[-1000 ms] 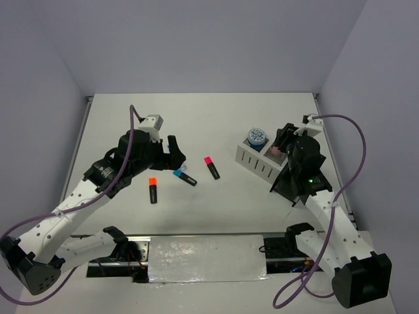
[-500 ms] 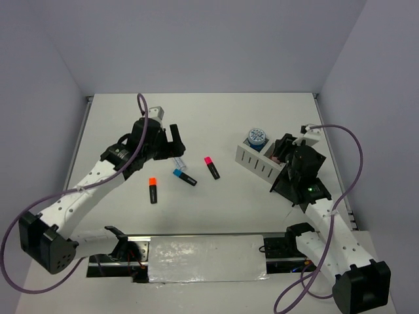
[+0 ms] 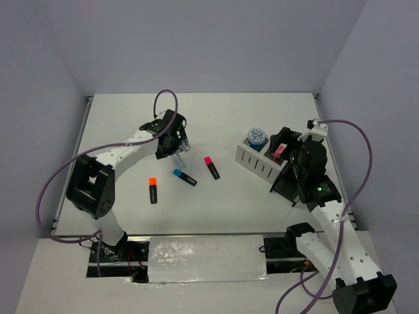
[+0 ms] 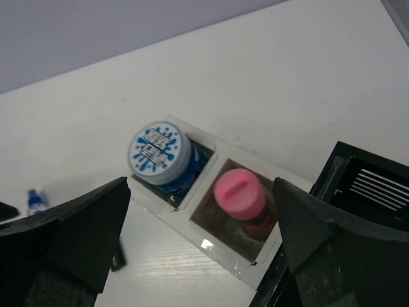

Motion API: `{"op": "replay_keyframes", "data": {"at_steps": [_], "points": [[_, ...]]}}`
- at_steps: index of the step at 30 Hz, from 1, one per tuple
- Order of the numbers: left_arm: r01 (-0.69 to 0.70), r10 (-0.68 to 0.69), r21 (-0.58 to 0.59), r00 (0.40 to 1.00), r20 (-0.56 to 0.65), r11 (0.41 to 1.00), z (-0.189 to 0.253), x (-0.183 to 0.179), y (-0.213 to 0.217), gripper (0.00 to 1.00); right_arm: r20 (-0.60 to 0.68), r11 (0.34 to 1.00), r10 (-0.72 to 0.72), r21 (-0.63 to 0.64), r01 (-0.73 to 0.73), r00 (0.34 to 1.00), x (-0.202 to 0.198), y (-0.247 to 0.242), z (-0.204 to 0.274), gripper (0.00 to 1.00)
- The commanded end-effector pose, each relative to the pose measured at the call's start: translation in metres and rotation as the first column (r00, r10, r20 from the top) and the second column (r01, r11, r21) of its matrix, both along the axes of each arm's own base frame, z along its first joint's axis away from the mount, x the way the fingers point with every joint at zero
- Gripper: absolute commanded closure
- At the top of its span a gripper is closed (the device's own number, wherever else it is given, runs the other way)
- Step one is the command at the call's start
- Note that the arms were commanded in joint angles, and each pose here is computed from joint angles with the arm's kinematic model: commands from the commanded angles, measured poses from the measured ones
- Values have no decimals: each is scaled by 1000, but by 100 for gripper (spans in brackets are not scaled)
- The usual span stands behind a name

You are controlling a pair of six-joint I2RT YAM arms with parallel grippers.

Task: Sort the stationery into containers
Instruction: Pick up the stationery from the center of the board.

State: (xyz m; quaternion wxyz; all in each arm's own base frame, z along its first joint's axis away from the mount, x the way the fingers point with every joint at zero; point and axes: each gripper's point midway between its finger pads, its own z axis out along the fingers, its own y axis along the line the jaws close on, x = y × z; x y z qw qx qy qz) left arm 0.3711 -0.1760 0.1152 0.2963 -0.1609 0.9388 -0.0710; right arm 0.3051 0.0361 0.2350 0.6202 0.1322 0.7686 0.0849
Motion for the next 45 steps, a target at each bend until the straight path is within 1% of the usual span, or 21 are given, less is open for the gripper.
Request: {"op": "replay_keyframes", "data": {"at_steps": [1,5,11,12,13,15,16,19,22,24,25,26,27,28,29,31,32,35,36,39,45], "points": [[-122,123,32,990,-64,992,-15,-2,8,8,13,999,14,42,-15,1000,-15,3,37,0],[-136,149,90,975,-167,987,-49,-6,0,18,22,997,54,54,-55,998,-26,8,63,0],[-144,174,138,957,-234,980,-83,-11,-6,27,44,988,138,69,-141,989,-37,21,88,0],[-145,177,145,956,-233,979,-85,-9,-6,32,49,987,144,69,-147,988,-39,21,91,0],[-142,173,146,959,-225,979,-86,-5,-7,46,62,986,151,66,-155,987,-40,22,98,0],[-133,168,159,959,-227,978,-89,-1,-7,65,60,984,163,59,-167,985,-42,23,101,0],[-120,153,162,965,-211,980,-87,5,-9,85,68,983,169,55,-172,983,-44,24,105,0],[-91,114,148,981,-155,985,-70,21,-14,100,68,975,207,69,-211,976,-45,31,107,0],[2,3,90,999,-49,996,-33,38,-32,100,78,950,276,129,-284,958,-45,48,107,0],[149,-147,-3,980,131,989,17,45,-60,100,83,920,324,205,-334,942,-44,63,109,0],[186,-180,-10,961,208,982,34,45,-66,100,73,904,348,236,-356,934,-45,69,107,0],[289,-259,-70,924,281,955,56,36,-87,100,81,885,373,269,-380,924,-41,77,109,0],[405,-317,-103,830,459,909,97,30,-100,100,91,852,421,302,-428,902,-44,88,112,0],[484,-356,-130,776,521,865,113,18,-111,100,120,819,439,353,-452,890,-43,96,119,0],[602,-426,-172,711,559,779,118,-7,-127,100,119,796,459,385,-467,880,-40,102,118,0],[709,-437,-155,575,691,688,169,-27,-139,100,162,731,516,430,-530,841,-42,117,128,0],[772,-471,-158,521,711,616,183,-43,-150,100,152,715,535,442,-541,831,-39,125,128,0],[858,-528,-136,421,737,494,203,-69,-165,100,136,702,569,433,-565,811,-33,139,131,0],[891,-549,-113,366,752,440,212,-81,-173,100,136,695,584,425,-579,801,-34,146,131,0],[924,-576,-93,307,758,370,219,-96,-180,100,148,689,596,410,-597,789,-28,156,134,0],[945,-589,-89,268,762,315,223,-108,-185,100,158,674,617,399,-622,771,-24,165,130,3]]}}
